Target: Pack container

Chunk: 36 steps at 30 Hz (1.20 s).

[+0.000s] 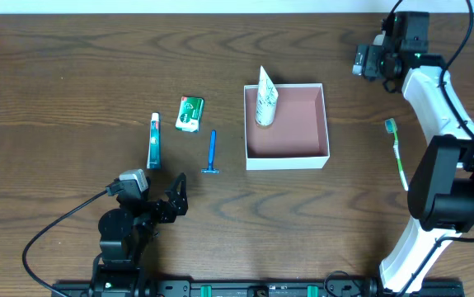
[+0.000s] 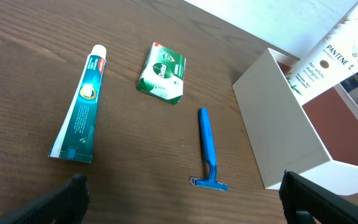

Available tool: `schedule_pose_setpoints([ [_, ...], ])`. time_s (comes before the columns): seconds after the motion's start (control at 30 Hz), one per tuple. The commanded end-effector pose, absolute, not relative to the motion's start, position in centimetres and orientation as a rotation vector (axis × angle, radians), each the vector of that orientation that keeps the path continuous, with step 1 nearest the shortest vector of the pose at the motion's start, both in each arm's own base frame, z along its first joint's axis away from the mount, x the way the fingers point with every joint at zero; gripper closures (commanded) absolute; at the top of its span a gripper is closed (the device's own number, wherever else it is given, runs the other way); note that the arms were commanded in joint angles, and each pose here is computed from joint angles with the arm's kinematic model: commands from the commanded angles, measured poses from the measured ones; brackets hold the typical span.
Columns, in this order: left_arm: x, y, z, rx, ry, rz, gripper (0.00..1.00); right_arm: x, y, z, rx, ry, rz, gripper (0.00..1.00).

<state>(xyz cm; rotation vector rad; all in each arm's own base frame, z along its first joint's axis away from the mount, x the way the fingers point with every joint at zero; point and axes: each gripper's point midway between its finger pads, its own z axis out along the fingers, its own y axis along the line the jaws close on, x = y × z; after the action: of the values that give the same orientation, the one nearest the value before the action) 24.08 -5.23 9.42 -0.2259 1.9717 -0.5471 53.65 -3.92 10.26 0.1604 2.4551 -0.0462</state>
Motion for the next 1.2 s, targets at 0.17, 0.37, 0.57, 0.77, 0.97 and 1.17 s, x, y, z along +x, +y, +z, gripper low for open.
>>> schedule_pose_setpoints([
  [0.17,23.6,-5.3,7.9,-0.245,2.021,-0.559,0.02,53.9,-4.2,9.8,0.099,2.401,-0.067,0.01],
  [0.37,23.6,-5.3,7.9,-0.245,2.021,-0.559,0.02,54.5,-4.4,9.3,0.100,2.339,-0.069,0.01],
  [0.57,23.6,-5.3,7.9,-0.245,2.021,-0.559,0.02,54.9,-4.9,9.3,0.110,2.294,-0.085,0.01],
  [0.77,23.6,-5.3,7.9,-0.245,2.021,-0.559,0.02,55.2,-5.8,8.2,0.129,2.297,-0.101,0.01],
  [0.97,23.5,-5.3,7.9,-0.245,2.021,-0.559,0.02,55.8,-6.1,6.6,0.103,2.296,-0.114,0.01],
  [1.17,23.6,-5.3,7.9,-0.245,2.021,-0.559,0.02,56.1,-5.9,6.5,0.090,2.284,-0.114,0.01],
])
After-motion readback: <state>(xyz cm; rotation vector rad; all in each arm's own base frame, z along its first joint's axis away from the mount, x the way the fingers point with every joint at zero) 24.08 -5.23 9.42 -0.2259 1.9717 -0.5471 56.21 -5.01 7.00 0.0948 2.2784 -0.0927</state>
